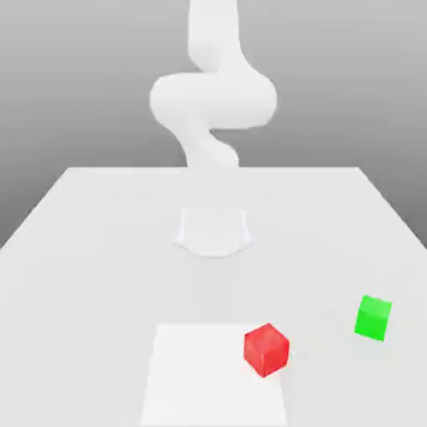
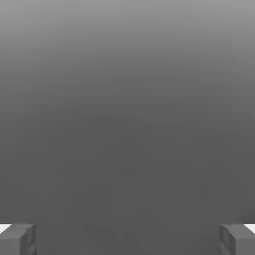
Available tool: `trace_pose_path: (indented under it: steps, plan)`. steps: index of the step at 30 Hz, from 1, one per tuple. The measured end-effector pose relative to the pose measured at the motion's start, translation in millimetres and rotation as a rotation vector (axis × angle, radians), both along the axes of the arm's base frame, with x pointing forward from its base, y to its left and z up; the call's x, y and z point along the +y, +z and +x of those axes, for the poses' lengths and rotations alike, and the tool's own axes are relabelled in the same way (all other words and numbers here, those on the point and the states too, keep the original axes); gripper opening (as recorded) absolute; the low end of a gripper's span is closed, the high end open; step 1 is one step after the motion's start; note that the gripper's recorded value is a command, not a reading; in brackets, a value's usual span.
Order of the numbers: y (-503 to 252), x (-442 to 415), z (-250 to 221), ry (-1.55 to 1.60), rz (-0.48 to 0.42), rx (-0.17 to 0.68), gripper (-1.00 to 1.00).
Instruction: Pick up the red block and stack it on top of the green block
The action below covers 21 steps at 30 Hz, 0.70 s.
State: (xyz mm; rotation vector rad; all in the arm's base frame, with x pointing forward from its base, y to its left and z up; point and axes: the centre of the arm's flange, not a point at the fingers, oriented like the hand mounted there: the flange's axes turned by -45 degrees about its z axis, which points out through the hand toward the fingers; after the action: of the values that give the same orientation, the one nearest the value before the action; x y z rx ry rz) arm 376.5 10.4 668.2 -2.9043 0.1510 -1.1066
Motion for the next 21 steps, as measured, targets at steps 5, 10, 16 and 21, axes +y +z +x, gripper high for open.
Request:
trace_pose_path:
  steps: [5,10,16,21]
  plan:
    - [-94.1,18.3,46.2,-0.151,0.103,0.146,0.0]
    - [-190.2,33.6,68.9,-0.309,0.186,0.284,0.0]
    - [-304.3,49.6,67.6,-0.514,0.264,0.444,0.0]
    - [-392.5,61.8,44.2,-0.695,0.309,0.572,0.0]
